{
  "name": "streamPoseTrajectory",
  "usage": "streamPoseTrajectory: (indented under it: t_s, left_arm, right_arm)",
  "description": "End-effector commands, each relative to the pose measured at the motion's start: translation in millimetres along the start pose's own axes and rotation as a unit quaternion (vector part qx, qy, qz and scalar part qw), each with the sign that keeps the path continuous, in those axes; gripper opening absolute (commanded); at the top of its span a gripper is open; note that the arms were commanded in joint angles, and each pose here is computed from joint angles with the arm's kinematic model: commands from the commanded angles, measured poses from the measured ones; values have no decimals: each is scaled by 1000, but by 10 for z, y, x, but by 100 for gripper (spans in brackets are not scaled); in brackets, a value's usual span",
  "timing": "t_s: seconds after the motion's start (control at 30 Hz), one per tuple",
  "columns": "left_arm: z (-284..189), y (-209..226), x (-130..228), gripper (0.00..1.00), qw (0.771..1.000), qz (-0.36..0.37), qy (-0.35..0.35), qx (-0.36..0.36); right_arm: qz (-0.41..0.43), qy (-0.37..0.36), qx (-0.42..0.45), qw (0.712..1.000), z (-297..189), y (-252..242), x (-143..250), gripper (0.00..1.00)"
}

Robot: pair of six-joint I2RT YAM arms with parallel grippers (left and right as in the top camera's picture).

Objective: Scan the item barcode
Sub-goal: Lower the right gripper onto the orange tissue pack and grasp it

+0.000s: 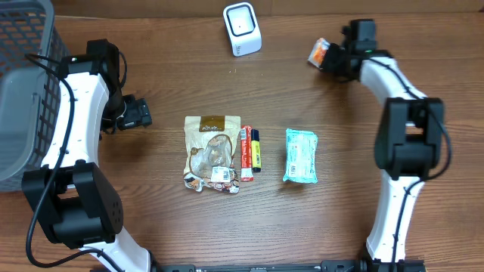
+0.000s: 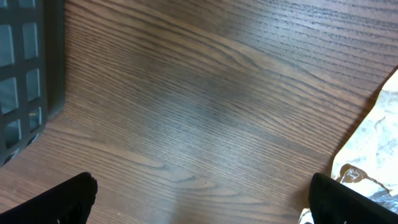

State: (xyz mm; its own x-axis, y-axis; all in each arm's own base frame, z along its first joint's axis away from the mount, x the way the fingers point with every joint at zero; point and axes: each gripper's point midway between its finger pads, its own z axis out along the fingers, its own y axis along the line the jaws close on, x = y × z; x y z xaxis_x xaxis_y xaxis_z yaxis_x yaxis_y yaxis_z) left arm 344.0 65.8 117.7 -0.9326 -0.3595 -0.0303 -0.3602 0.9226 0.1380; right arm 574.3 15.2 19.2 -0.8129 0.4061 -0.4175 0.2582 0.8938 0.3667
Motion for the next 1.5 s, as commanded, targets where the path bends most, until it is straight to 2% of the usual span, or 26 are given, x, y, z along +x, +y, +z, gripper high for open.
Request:
streamPoseTrajectory:
  t_s: [0.0, 0.17, 0.37, 0.4, 0.5, 0.6, 0.77, 0.87, 0.93, 0.97, 1.07, 1.2, 1.33, 1.4, 1.47]
  left_arm:
    - [-10, -20, -24, 100, 1000, 10, -2, 3]
    - [-10, -20, -24, 100, 1000, 10, -2, 3]
    - [-10, -20, -24, 100, 1000, 10, -2, 3]
    - [-10, -20, -24, 100, 1000, 10, -2, 3]
    - [-10, -20, -24, 100, 1000, 10, -2, 3]
    - [-10, -20, -24, 100, 1000, 10, -2, 3]
    - [-10, -22, -24, 100, 1000, 11, -2, 3]
    - [-10, -22, -24, 100, 1000, 11, -2, 3]
    - [-10, -22, -24, 99, 1000, 11, -2, 3]
    - [-10, -22, -24, 100, 1000, 11, -2, 3]
    - [-10, -22, -24, 100, 1000, 11, -2, 3]
    - [-10, -19, -24, 100, 1000, 10, -2, 3]
    - [-11, -23, -23, 100, 1000, 11, -2, 3]
    - [-11, -23, -23, 100, 1000, 11, -2, 3]
    - [-11, -23, -23, 100, 1000, 11, -2, 3]
  right_arm:
    - [14, 10, 38, 999, -457, -403, -93, 4]
    - [57, 94, 76, 991, -921, -902, 209, 4]
    - [78, 93, -62, 991, -1284, -495, 101, 17]
    - [69, 85, -68, 992, -1277, -426, 68, 19]
    - [36, 60, -56, 996, -1156, -295, -15, 41]
    - [-12, 26, -24, 999, -967, -92, -83, 55]
    - [-84, -55, 40, 994, -721, 303, -235, 62]
    - [-110, -122, 81, 983, -667, 510, -392, 72]
    - [-117, -157, 110, 975, -654, 568, -469, 84]
    - [-115, -172, 125, 970, -634, 574, -496, 86]
    - [-92, -194, 155, 964, -523, 513, -506, 88]
    - [-54, -173, 164, 970, -244, 331, -364, 92]
    - [-60, -131, 153, 978, 96, 240, -138, 92]
    - [-72, -103, 136, 983, 251, 245, 5, 89]
    - [-73, -85, 141, 984, 328, 187, 108, 81]
